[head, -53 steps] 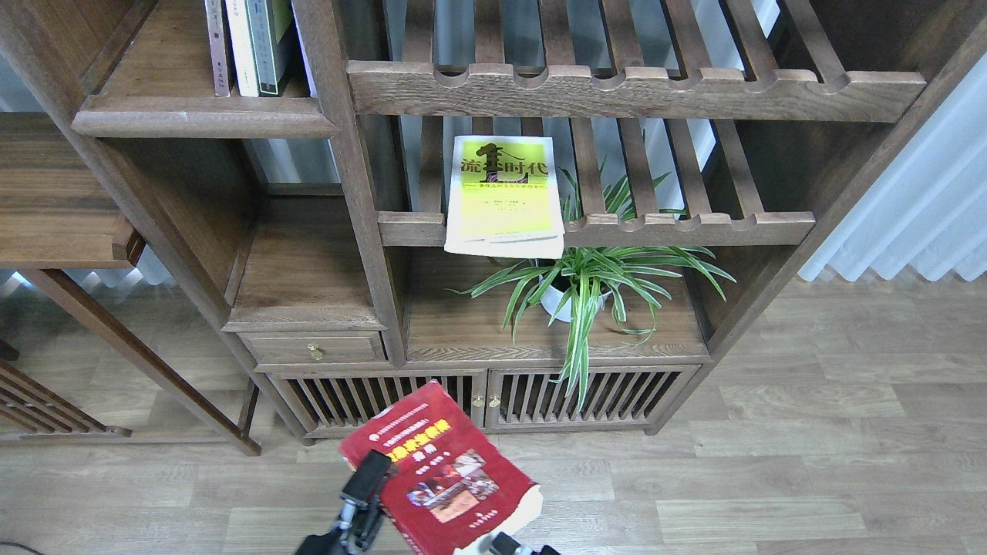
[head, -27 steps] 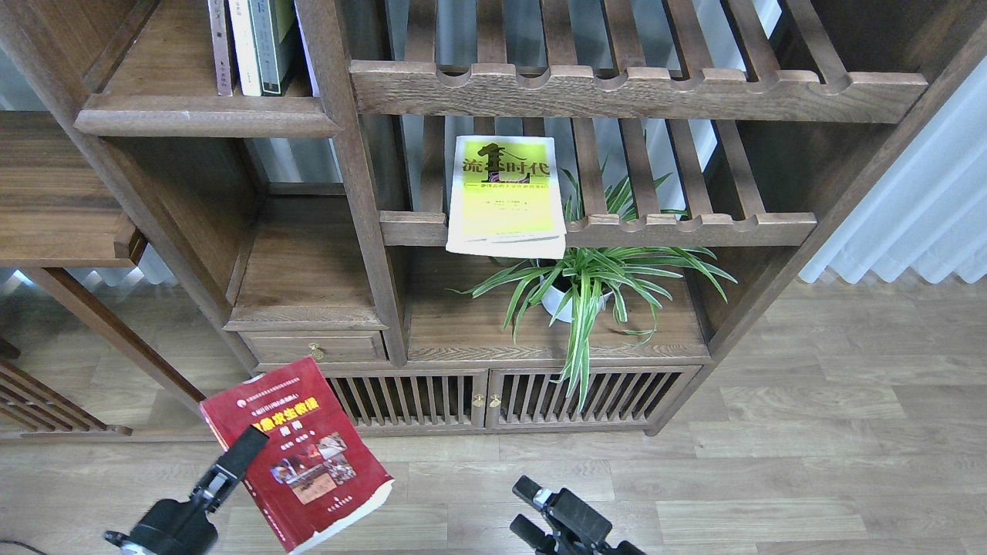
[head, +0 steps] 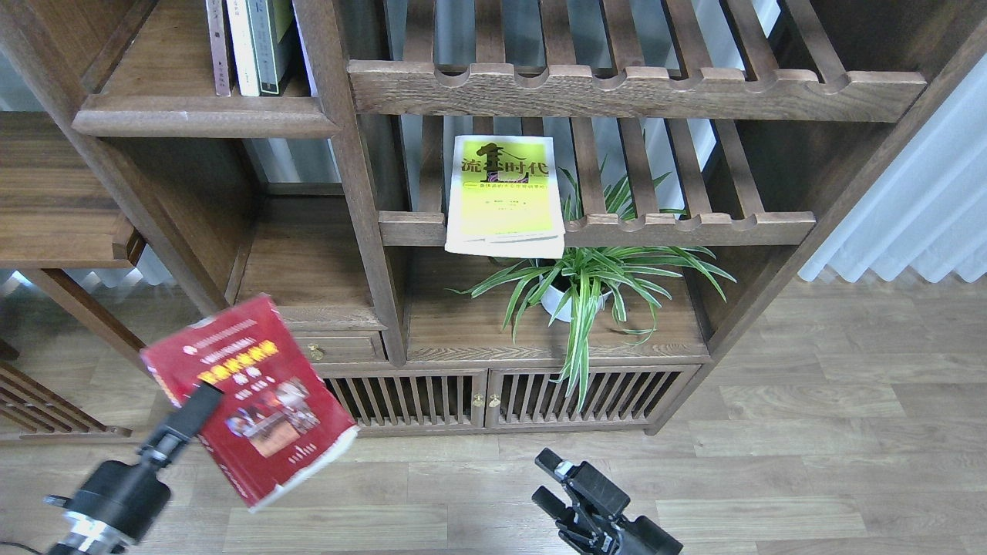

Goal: Organize books on shelf
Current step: 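Carry the red book with the left gripper up to the upper outer compartment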

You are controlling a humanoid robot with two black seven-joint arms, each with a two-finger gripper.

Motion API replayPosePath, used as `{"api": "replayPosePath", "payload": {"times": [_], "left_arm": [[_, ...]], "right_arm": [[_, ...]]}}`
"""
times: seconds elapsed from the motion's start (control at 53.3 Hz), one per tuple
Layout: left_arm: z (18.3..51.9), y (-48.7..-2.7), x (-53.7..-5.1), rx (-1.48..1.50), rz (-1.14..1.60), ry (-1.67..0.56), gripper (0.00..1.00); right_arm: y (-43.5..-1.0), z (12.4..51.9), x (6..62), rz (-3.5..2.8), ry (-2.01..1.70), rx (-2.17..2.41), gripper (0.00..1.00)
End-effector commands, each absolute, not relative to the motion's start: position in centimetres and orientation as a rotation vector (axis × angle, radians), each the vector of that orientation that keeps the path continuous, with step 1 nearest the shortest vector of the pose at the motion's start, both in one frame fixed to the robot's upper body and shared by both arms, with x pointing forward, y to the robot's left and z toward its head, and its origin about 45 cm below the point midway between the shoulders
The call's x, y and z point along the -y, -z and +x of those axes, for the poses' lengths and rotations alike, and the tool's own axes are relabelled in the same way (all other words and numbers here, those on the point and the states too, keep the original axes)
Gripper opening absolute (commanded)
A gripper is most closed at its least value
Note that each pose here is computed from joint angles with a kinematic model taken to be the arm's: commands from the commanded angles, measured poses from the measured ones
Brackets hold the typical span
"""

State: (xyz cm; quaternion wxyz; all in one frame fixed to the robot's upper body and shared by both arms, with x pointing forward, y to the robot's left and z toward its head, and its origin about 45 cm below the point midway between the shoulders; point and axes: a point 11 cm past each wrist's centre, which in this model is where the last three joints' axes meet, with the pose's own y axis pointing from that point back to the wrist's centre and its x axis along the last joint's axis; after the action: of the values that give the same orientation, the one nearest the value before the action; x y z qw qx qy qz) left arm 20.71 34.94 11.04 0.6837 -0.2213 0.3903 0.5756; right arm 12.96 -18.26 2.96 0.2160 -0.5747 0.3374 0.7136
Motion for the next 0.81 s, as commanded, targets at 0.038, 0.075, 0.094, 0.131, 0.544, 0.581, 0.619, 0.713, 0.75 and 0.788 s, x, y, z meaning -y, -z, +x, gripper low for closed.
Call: {"api": "replayPosePath", "payload": {"times": [0.038, 0.075, 0.094, 0.131, 0.544, 0.581, 0.619, 0.713, 0.75, 0.788], "left_arm": [[22.4, -12.7, -35.9, -0.871, -0.632, -1.297, 0.05], [23.0, -13.2, -36.2, -0.850, -0.650, -1.297, 0.05], [23.4, -13.7, -36.6, -0.834, -0.656, -1.300, 0.05], [24.0, -14.3, -37.0, -0.812, -0.665, -1.297, 0.05], [30.3, -21.9, -38.3, -0.598, -0.661, -1.184, 0.06], [30.6, -22.3, -38.2, -0.595, -0.672, -1.177, 0.06], [30.9, -22.6, -38.1, -0.597, -0.683, -1.169, 0.06], [32.1, -24.4, -37.9, -0.557, -0.703, -1.137, 0.06], [32.4, -25.0, -38.1, -0.541, -0.702, -1.132, 0.06], [32.7, -25.7, -38.1, -0.527, -0.703, -1.126, 0.06]], "right_arm": [[-2.7, 13.1, 18.2, -1.592, -1.979, -0.943, 0.98], [-2.6, 13.1, 18.2, -1.592, -1.980, -0.944, 0.98], [-2.6, 13.1, 18.2, -1.592, -1.980, -0.944, 0.98], [-2.6, 13.1, 18.2, -1.593, -1.980, -0.944, 0.98], [-2.5, 12.8, 18.5, -1.570, -1.972, -0.962, 0.98], [-2.5, 12.8, 18.5, -1.569, -1.972, -0.961, 0.98], [-2.5, 12.8, 18.5, -1.569, -1.972, -0.961, 0.98], [-2.4, 12.8, 18.5, -1.566, -1.972, -0.965, 0.98], [-2.4, 12.9, 18.6, -1.566, -1.972, -0.966, 0.98], [-2.4, 12.9, 18.6, -1.566, -1.972, -0.966, 0.98]]}}
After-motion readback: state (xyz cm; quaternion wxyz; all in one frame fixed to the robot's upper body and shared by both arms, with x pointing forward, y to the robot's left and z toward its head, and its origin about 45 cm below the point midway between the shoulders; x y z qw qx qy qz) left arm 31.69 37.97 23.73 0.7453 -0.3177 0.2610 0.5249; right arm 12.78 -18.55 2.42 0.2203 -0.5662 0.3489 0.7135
